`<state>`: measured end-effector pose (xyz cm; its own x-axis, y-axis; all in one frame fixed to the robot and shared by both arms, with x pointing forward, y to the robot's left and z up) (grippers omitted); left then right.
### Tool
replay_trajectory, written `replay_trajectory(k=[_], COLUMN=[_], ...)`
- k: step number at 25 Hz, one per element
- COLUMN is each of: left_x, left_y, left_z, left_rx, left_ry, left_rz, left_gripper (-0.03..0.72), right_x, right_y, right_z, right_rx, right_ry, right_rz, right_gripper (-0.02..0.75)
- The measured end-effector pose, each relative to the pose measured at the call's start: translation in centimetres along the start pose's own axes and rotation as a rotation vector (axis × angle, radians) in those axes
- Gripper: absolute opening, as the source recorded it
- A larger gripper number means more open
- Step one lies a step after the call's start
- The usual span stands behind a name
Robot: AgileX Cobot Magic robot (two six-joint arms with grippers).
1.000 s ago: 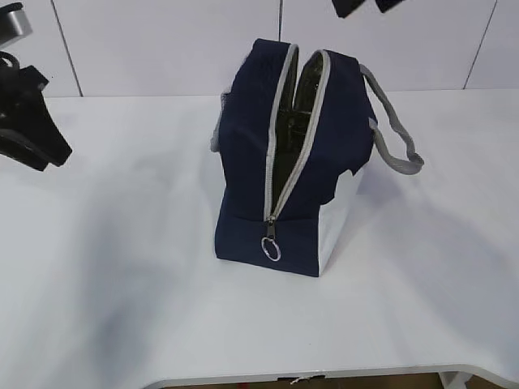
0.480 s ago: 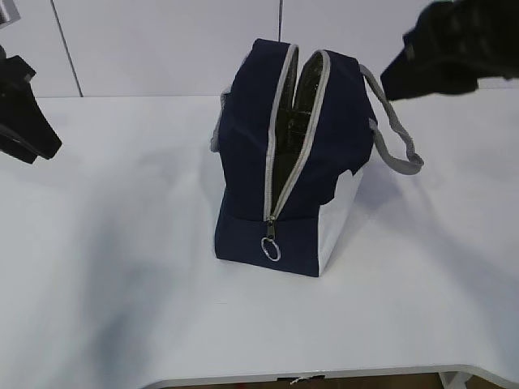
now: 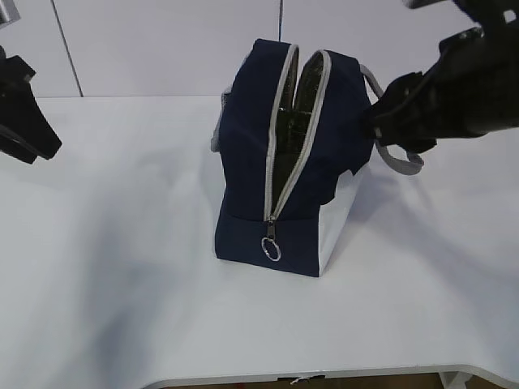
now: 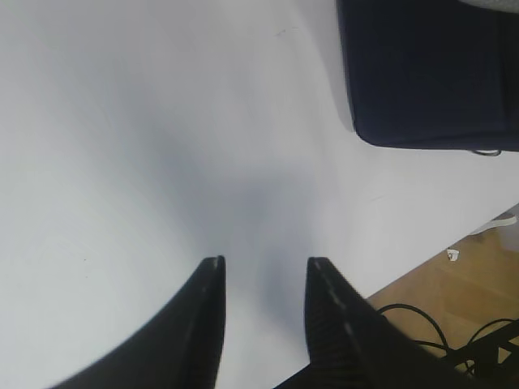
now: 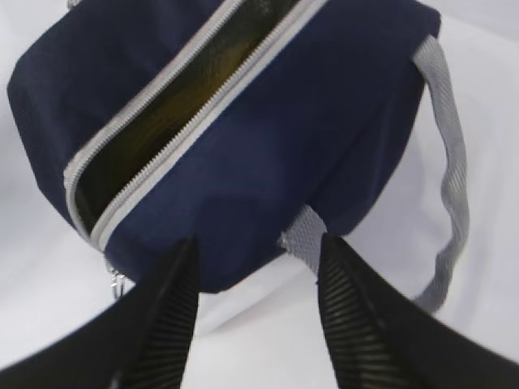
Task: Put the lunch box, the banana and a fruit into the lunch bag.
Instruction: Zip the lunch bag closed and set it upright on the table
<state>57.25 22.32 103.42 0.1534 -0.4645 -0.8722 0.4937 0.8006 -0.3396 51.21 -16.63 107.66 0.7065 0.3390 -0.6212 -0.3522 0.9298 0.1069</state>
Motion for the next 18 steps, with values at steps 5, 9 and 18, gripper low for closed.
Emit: replay_trajectory(k=[5, 9, 18], left_x=[0.0, 0.0, 0.0], left_y=[0.0, -0.1, -0.1], left_z=[0.0, 0.0, 0.0], left_rx=[0.000, -0.002, -0.002], left_ry=[0.000, -0.003, -0.003], left_rz=[0.000, -0.005, -0.005], left_gripper=[0.239, 0.239, 0.239], right_x=[1.9, 3.4, 3.8], right_y=[-0.2, -0.6, 0.9], right_z=[-2.1, -6.7, -10.7], right_rx=[-0.058, -0.065, -0.117], right_ry=[-0.069, -0.138, -0.380], right_rz=[0.014, 0.026, 0.180], right_gripper=[0.402, 0.402, 0.402])
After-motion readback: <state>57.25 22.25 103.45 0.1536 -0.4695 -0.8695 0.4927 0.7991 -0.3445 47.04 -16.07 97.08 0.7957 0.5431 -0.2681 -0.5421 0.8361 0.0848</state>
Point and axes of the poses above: a point on each arm's last joint axis where the gripper is mounted, x pointing out along that axis toward the gripper, y along the wrist's bending axis when the last joint is at zero, z = x × y, the point moved 4 cm from there along x, pointing out along that axis toward the gripper, and after that the axes turned 13 degrees about x, right-handed, at the moved point
